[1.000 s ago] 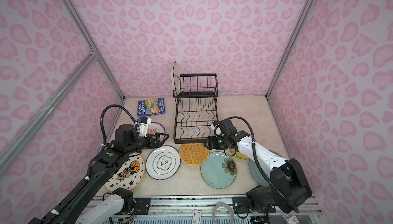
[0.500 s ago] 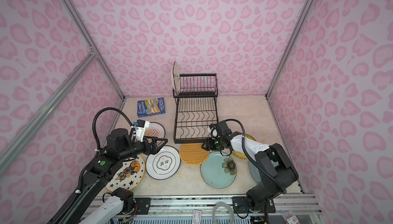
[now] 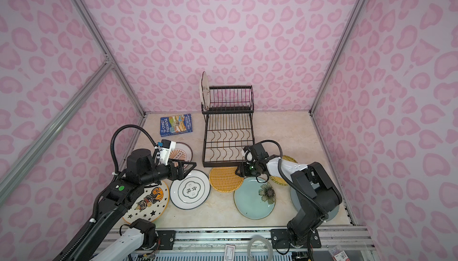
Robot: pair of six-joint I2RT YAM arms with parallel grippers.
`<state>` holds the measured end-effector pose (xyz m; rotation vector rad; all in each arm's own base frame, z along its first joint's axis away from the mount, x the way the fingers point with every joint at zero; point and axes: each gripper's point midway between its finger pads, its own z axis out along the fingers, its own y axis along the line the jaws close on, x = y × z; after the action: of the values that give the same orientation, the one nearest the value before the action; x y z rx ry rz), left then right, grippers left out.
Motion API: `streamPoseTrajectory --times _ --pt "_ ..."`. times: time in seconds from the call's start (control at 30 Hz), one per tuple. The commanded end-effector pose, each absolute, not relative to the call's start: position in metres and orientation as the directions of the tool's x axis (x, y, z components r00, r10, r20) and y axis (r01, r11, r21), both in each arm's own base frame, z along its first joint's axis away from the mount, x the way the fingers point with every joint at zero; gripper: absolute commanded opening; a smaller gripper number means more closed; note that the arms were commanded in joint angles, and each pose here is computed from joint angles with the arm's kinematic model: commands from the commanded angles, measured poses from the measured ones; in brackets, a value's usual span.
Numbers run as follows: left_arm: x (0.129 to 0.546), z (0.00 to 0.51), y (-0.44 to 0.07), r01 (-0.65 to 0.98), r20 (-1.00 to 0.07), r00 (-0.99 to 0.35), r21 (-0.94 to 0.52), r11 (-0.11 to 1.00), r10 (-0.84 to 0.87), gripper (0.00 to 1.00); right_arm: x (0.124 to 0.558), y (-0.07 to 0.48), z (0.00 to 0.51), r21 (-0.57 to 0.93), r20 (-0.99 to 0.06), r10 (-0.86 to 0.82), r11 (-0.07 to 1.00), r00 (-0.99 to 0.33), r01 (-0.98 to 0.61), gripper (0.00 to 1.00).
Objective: Load the plates into the dish rack
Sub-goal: 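Lower the right gripper onto the rattan tray's rim and grip it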
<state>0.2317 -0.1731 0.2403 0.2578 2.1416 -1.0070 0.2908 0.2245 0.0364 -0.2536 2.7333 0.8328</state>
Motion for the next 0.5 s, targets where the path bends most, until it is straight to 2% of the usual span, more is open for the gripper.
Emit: streamPoseTrajectory --times 0.0,0.3,0.47 --pt "0.233 0.2474 -0.1743 0.482 -0.718 -0.686 -0.57 0.666 -0.118 0.97 0.2935 0.232 0.0349 0.55 -0.322 -0.089 0.793 -0.943 -0.262 0.57" --pt "0.2342 0.246 -0.1737 0.47 -0.712 -0.691 -0.574 0.67 -0.125 0.97 0.2977 0.2394 0.0304 0.58 -0.322 -0.089 0.768 -0.943 -0.27 0.47" --pt "0.235 0.2463 -0.1724 0.458 -0.707 -0.694 -0.579 0.675 -0.136 0.97 0.297 0.2403 0.032 0.586 -0.321 -0.08 0.766 -0.944 -0.264 0.31"
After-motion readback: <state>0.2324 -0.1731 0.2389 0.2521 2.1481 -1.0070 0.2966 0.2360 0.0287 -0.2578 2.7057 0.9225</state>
